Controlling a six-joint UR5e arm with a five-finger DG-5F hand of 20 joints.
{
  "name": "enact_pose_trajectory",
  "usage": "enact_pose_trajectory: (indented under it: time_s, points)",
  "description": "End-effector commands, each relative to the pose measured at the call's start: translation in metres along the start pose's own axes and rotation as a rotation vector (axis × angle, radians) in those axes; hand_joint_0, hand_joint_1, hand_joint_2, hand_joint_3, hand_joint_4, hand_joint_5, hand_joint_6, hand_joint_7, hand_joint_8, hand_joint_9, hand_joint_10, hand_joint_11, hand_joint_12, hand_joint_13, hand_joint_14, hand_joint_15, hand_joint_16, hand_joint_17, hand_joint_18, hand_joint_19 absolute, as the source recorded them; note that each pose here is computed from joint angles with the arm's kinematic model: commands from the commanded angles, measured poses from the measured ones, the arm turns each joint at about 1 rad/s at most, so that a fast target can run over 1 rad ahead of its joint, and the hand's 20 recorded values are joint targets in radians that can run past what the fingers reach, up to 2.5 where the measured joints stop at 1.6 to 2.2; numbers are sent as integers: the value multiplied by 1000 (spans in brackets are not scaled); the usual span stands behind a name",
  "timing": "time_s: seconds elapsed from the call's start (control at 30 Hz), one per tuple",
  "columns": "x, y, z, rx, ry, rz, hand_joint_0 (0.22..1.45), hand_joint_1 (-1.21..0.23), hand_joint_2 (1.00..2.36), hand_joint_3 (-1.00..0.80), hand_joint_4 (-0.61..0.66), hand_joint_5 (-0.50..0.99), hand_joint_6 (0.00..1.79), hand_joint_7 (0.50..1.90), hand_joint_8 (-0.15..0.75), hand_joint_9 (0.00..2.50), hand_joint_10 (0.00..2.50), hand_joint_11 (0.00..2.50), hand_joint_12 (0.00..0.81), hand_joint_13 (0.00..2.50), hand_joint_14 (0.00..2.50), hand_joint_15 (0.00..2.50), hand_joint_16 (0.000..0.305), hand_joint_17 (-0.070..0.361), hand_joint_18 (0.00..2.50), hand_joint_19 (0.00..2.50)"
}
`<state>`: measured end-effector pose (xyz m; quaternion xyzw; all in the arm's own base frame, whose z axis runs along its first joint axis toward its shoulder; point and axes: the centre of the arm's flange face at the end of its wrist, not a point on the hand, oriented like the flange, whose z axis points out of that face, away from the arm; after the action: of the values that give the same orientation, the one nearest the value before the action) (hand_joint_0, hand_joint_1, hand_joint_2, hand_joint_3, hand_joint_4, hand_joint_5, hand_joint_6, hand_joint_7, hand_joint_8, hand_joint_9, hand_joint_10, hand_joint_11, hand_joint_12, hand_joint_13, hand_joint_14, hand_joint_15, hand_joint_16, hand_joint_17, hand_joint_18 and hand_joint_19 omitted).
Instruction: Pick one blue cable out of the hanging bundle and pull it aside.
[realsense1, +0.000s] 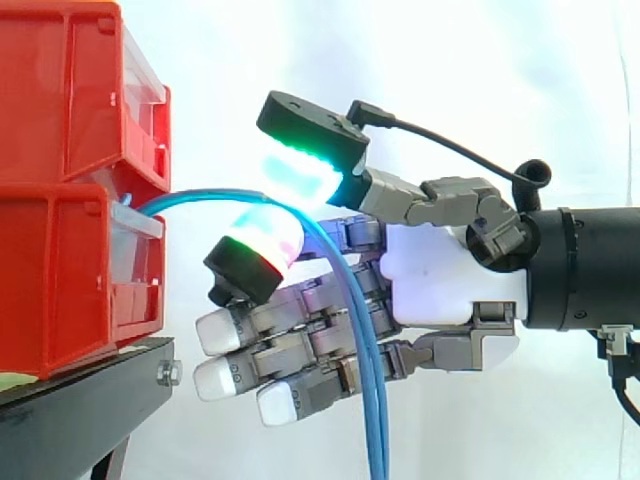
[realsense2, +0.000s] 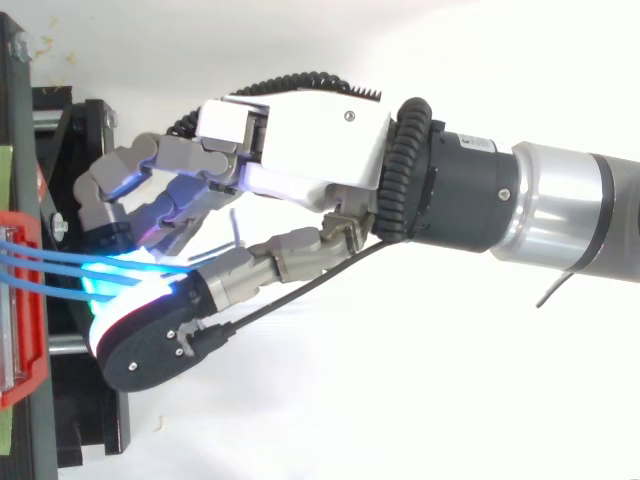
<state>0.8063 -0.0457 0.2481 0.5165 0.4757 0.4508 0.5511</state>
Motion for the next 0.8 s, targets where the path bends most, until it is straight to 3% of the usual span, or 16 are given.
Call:
enact_pose_trajectory:
  time_s: [0.0, 0.23, 0.3, 0.37, 0.57, 0.67, 0.77]
  points:
    - [0, -1, -1, 7, 0, -2, 727, -922, 1000, -500, -63, -181, 867, 1266, 253, 749, 18, 455, 312, 631, 14, 297, 48, 109, 667, 347]
    - [-1, -1, -1, 12, 1, -4, 478, -937, 1000, -500, 84, -154, 858, 1265, 286, 776, 17, 468, 342, 647, 12, 313, 54, 120, 687, 374]
    - [1, -1, -1, 12, 2, -4, 419, -879, 1000, -500, 107, -151, 858, 1251, 310, 796, 14, 471, 364, 664, 12, 313, 59, 132, 719, 383]
    - [-1, -2, -2, 15, 1, -4, 370, -723, 1000, -500, 126, -151, 854, 1238, 343, 824, 13, 463, 396, 685, 13, 327, 66, 148, 756, 386]
    - [-1, -1, -2, 17, 1, -6, 425, -550, 1000, -500, 118, -156, 842, 1259, 333, 825, 14, 470, 382, 672, 13, 337, 63, 143, 716, 436]
    - [-1, -1, -2, 17, 1, -6, 474, -561, 1000, -491, 103, -157, 837, 1289, 318, 815, 15, 468, 362, 655, 14, 350, 59, 133, 676, 452]
    - [-1, -1, -2, 17, 1, -6, 531, -592, 1019, -207, 96, -158, 832, 1343, 303, 812, 18, 475, 344, 652, 14, 358, 55, 123, 650, 480]
